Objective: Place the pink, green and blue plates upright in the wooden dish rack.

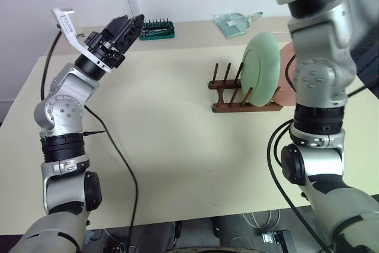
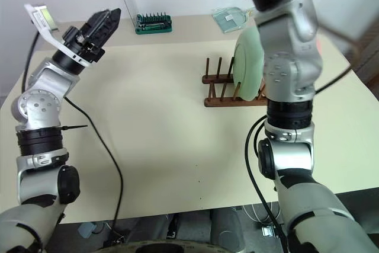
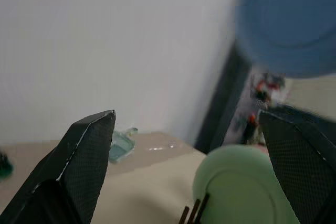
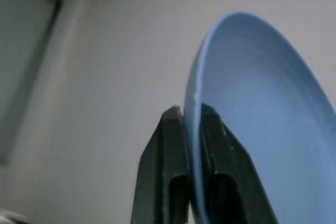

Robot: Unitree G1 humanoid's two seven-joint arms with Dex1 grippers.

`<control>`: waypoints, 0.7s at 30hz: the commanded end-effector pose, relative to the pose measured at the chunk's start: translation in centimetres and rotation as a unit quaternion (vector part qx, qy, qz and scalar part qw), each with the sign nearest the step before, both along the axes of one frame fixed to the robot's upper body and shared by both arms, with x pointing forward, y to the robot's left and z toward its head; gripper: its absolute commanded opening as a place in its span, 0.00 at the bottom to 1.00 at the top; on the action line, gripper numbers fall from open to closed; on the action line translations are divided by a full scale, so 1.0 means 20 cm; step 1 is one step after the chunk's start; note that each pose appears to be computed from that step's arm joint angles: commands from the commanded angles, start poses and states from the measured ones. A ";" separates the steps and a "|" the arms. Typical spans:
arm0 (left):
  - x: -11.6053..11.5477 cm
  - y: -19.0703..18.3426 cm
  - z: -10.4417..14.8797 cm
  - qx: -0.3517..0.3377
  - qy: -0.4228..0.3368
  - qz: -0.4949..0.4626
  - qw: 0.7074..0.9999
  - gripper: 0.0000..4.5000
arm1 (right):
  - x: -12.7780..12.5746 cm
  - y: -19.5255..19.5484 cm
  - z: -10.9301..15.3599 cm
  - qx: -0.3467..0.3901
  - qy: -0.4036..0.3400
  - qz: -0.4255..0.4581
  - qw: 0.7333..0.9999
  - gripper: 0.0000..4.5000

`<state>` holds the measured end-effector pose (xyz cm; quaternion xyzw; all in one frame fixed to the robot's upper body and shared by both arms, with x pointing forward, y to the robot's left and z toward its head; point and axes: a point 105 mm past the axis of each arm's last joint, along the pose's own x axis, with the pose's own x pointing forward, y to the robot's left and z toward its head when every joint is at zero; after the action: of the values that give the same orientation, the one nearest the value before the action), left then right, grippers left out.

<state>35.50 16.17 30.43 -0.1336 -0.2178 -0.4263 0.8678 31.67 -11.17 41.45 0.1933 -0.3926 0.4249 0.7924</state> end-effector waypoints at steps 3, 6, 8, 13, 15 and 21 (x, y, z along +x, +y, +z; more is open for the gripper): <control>-0.16 -0.08 -0.04 0.091 -0.040 -0.092 0.991 0.99 | -0.06 -0.02 -0.08 0.032 0.097 0.104 0.989 0.00; -0.23 -0.07 -0.17 0.174 -0.006 -0.142 0.974 0.99 | -0.04 -0.05 -0.18 0.063 0.172 0.136 0.974 0.00; -0.23 -0.04 -0.27 0.243 -0.015 -0.124 0.962 0.99 | -0.02 -0.06 -0.23 0.048 0.189 0.108 0.975 0.00; -0.25 -0.02 -0.32 0.265 -0.023 -0.123 0.956 0.99 | 0.06 -0.08 -0.33 0.058 0.258 0.081 0.961 0.00; -0.25 -0.03 -0.31 0.253 -0.028 -0.124 0.959 0.99 | 0.06 -0.07 -0.36 0.072 0.274 0.101 0.954 0.00; -0.27 -0.04 -0.30 0.236 -0.035 -0.142 0.961 0.99 | 0.06 -0.05 -0.43 0.052 0.307 0.114 0.943 0.00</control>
<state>30.61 15.33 22.92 0.0493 -0.0861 -0.5846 0.8052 33.68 -12.11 32.03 0.4031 -0.1167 0.3973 0.8161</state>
